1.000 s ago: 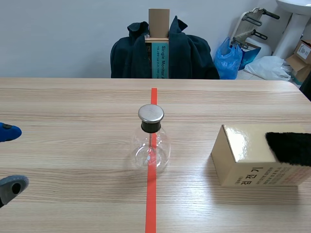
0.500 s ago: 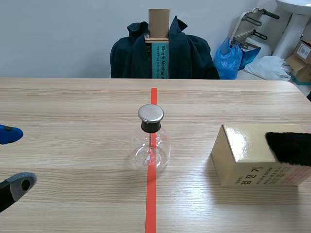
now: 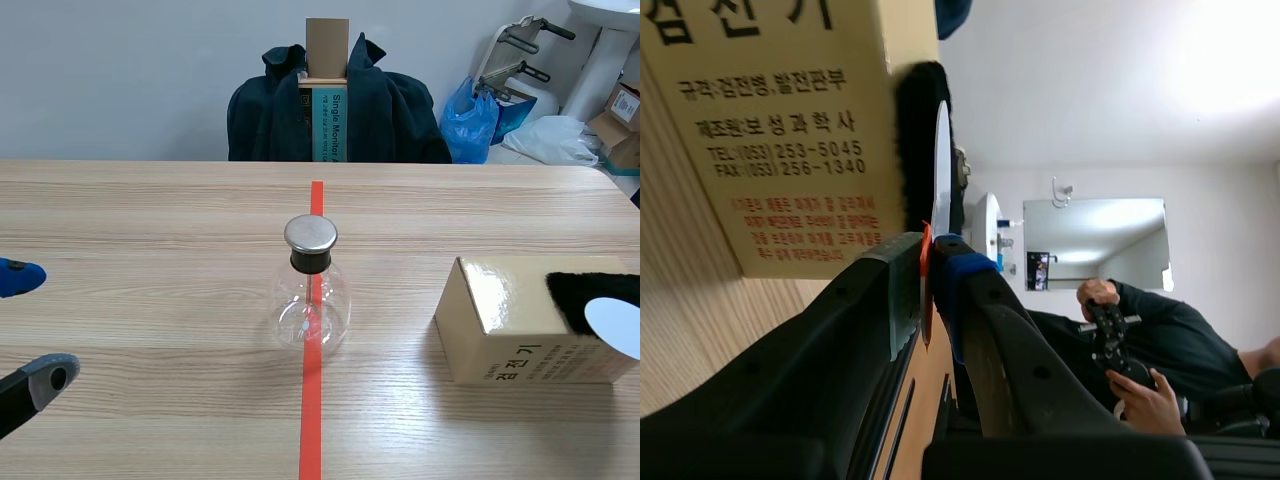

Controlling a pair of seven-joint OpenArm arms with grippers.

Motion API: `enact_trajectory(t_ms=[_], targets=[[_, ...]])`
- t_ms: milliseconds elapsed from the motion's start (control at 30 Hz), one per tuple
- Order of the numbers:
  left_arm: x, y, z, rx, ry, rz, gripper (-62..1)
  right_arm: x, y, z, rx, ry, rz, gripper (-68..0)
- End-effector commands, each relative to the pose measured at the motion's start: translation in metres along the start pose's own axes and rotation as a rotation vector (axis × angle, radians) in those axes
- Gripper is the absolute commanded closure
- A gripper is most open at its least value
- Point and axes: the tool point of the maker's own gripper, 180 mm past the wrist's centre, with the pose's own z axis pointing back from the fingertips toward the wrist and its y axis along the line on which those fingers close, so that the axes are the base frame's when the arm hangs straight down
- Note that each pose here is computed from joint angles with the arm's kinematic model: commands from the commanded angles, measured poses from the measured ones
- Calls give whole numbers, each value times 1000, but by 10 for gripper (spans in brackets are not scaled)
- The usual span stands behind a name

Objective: Do the electroscope experiment.
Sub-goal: 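Rub the plate on the fur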

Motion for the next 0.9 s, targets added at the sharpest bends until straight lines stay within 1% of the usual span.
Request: enact_trajectory(t_ms=[0,200,267,300,333,367,467,500,533,567,633,667,700,733,767,833,867], targets=[[9,3,-1,3,-33,-4,-623,-2,-10,-6,-30,-20,40,-7],[9,3,-1,3,-33,-4,-623,12,5,-5,29,-79,61,-7],[9,3,-1,3,-33,-4,-623,13,5,-5,26,-79,63,-7],[9,3,-1,3,-33,-4,-623,12,3,-6,15,-70,71,-7],[9,3,-1,3,-32,-4,-623,8,2,-6,7,-50,77,-7],[9,3,-1,3,-32,-4,-623,2,0,-7,0,-16,80,-7],[9,3,-1,3,-33,-4,-623,-24,-7,-12,-26,118,83,-7],[9,2,-1,4,-33,-3,-623,-30,-9,-14,-34,146,85,-7],[8,2,-1,4,-33,-3,-623,-32,-9,-15,-30,150,82,-7],[8,2,-1,4,-33,-3,-623,-28,-7,-17,-18,121,78,-7],[8,2,-1,4,-31,-3,-623,-10,-4,-19,-6,18,78,-7],[8,2,-1,4,-31,-3,-623,-3,-4,-19,-5,-19,79,-7],[8,2,-1,4,-31,-3,-623,1,-3,-19,-2,-46,82,-7],[8,2,-1,4,-30,-3,-623,2,-4,-19,-3,-55,91,-7],[8,2,-1,4,-30,-3,-623,-1,-6,-19,-11,-39,101,-7],[8,2,-1,4,-30,-3,-623,-18,-8,-19,-19,49,108,-7],[8,2,-1,4,-30,-3,-623,-23,-9,-19,-20,77,107,-7]])
